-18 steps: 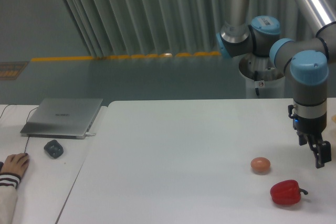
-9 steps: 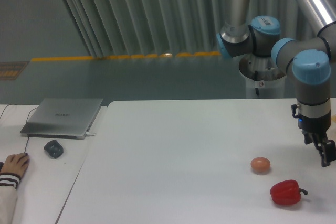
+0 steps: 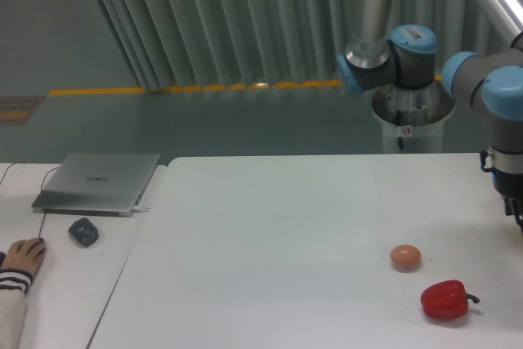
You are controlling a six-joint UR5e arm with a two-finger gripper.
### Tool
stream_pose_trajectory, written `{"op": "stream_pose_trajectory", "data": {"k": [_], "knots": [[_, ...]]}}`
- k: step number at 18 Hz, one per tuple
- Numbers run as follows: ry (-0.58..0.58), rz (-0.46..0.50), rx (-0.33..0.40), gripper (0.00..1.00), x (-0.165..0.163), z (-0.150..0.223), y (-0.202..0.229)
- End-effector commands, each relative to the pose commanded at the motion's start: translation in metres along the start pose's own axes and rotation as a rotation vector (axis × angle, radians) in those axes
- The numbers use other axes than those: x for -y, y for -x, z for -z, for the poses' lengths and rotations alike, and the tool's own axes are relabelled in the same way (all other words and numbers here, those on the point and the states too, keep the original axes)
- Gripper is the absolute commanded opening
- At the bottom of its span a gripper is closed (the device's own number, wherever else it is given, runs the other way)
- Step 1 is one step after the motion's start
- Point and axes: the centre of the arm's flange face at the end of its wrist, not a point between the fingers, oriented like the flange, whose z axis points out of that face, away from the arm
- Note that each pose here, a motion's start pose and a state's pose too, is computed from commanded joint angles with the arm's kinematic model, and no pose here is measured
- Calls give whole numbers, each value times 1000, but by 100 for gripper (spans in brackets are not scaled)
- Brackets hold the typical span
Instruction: Place the yellow pepper in a basket
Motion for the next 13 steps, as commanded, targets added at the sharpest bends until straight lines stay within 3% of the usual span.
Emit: {"op": "stream_pose_trajectory", "data": {"k": [2,5,10,13], "knots": [[48,-106,-32,100,-9,0,-4],[62,-134,-52,100,-39,-3,-17],[51,0,-85,100,-96,-5,-50],[48,211,-67,100,-116,-1,-54]]}}
